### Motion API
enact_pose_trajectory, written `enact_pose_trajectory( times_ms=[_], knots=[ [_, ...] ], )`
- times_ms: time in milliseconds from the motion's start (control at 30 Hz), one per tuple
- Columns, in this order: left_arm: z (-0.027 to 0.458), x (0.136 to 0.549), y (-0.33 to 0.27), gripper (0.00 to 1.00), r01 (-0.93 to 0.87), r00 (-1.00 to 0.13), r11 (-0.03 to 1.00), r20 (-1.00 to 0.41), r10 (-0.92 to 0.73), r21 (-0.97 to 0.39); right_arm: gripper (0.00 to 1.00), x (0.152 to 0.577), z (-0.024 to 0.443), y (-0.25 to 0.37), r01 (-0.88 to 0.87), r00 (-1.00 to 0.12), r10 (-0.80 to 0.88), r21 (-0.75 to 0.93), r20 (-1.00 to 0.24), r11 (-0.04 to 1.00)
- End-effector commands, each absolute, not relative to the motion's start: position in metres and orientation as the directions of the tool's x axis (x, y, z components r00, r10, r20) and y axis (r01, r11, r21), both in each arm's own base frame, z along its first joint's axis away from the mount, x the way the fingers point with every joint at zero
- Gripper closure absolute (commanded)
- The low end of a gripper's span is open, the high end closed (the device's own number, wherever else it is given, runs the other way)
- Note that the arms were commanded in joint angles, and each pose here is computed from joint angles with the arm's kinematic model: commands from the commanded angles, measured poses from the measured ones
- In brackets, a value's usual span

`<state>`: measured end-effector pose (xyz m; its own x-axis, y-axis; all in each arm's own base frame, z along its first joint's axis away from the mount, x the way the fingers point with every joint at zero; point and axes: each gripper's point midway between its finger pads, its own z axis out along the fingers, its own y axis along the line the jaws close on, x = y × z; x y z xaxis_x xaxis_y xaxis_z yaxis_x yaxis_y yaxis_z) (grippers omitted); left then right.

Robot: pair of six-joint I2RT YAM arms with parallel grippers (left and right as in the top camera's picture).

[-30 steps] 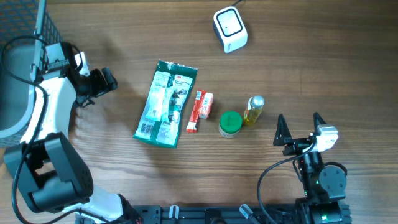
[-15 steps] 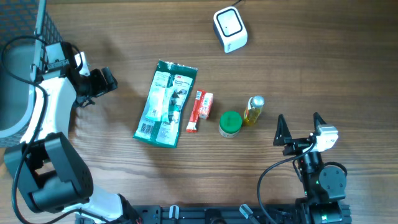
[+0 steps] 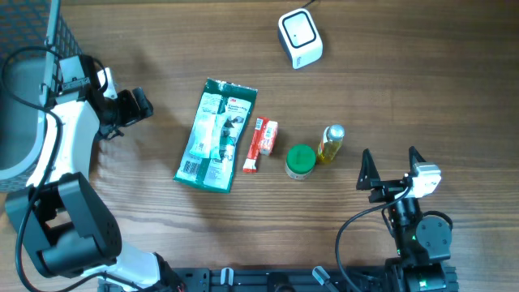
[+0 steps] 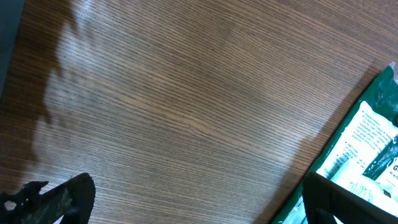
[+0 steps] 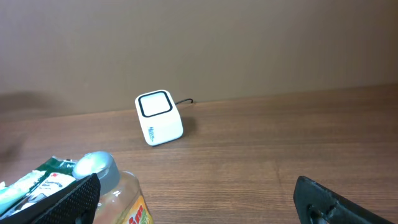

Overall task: Scan the item barcode
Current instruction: 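Withdraw the left gripper to the left side near the basket, then reach the right gripper over the yellow oil bottle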

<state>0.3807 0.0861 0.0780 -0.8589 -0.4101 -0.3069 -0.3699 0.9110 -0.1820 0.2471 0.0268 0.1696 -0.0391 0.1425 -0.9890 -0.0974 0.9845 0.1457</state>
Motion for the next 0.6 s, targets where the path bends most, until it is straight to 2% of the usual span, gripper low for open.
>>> enact_pose_trajectory(
  times_ms=[0, 333, 400, 567],
  knots=[
    [0.072, 0.378, 0.086, 0.0, -0.369, -0.864, 0.909, -0.29, -0.412, -0.192, 0.0, 0.247, 0.17, 0.028, -0.107, -0.039, 0.156, 0.16, -0.987, 0.981],
    [0.072, 0.378, 0.086, 0.0, -0.369, -0.864, 0.909, -0.29, -0.412, -0.192, 0.0, 0.247, 0.161, 0.04, -0.162, -0.095, 0.193, 0.207, -0.977, 0.965],
    [0.072, 0.378, 0.086, 0.0, -0.369, -0.864, 0.909, -0.29, -0.412, -0.192, 0.0, 0.248, 0.153, 0.04, -0.136, -0.148, 0.319, 0.339, -0.936, 0.931],
    [0.072, 0.378, 0.086, 0.0, -0.369, -0.864, 0.909, -0.29, -0.412, -0.192, 0.0, 0.248, 0.132, 0.055, -0.178, -0.277, 0.313, 0.369, -0.909, 0.912]
  ],
)
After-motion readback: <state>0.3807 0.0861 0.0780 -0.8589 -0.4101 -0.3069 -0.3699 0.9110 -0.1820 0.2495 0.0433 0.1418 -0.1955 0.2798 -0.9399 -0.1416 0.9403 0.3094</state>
